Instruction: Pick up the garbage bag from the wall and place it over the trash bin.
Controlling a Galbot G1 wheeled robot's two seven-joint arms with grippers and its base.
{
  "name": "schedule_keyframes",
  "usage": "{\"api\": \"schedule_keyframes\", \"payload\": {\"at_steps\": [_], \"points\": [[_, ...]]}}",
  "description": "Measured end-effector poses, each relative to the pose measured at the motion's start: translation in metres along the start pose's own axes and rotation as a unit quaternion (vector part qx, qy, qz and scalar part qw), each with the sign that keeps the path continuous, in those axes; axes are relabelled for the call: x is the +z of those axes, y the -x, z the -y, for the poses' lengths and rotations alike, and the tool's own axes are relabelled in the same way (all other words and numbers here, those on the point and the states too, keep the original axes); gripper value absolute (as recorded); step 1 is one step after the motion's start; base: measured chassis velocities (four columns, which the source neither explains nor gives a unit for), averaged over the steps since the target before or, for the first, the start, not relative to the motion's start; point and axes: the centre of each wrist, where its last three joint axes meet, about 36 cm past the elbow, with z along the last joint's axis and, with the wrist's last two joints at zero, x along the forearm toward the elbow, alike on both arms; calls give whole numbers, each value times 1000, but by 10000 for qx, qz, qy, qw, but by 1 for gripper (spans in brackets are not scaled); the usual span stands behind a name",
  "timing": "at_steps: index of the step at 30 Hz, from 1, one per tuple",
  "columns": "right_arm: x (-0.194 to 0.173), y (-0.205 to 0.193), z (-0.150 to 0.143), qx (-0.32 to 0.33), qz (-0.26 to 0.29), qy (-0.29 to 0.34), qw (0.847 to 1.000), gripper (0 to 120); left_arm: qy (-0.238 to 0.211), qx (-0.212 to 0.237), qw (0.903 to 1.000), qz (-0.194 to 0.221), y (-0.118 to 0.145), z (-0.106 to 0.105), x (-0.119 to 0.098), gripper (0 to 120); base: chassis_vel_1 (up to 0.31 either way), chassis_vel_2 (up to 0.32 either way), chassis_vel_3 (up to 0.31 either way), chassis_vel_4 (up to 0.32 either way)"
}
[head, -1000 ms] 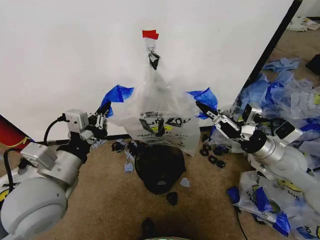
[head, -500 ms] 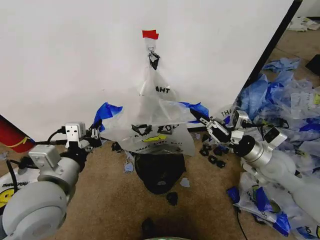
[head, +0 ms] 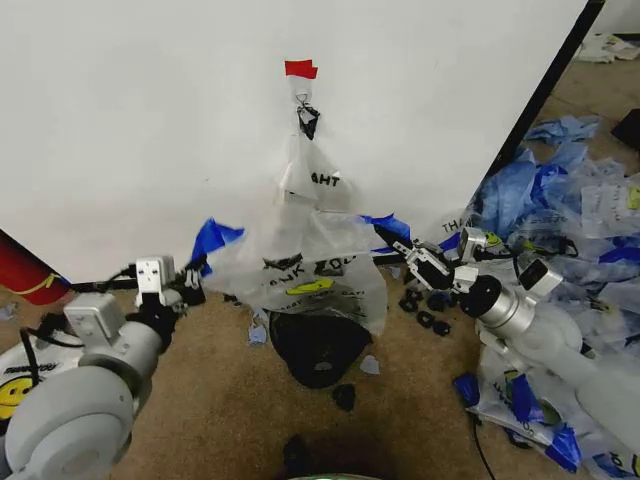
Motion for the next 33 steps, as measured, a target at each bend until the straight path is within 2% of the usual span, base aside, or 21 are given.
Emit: {"api": "schedule_keyframes", "payload": {"at_steps": [3, 9, 14, 20, 26, 30, 33], "points": [[1, -1, 2, 25, -6, 2, 10000, 0, 77, 27, 10000, 26, 1, -2, -4, 0, 0, 0, 0, 0], [13, 0, 1, 92, -85, 14, 9999, 0, -230, -141, 9965, -794, -5, 1, 14, 0, 0, 0, 0, 0], [23, 0, 0, 136, -92, 58, 9998, 0, -235, -146, 9954, -912, -6, 2, 17, 0, 0, 0, 0, 0], [35, 2, 0, 179, -60, 124, 9997, 0, -256, -137, 9953, -923, -6, 3, 18, 0, 0, 0, 0, 0], [56, 5, 4, 241, 24, 213, 9995, 0, -395, 55, 9962, -772, -8, 5, 23, 0, 0, 0, 0, 0], [73, -1, 17, 402, -5, 140, 9991, 0, -318, 556, 9972, -376, -15, 8, 38, 0, 0, 0, 0, 0], [78, -5, 22, 479, -23, 120, 9988, 0, -376, 649, 9966, -336, -16, 9, 41, 0, 0, 0, 0, 0]]}}
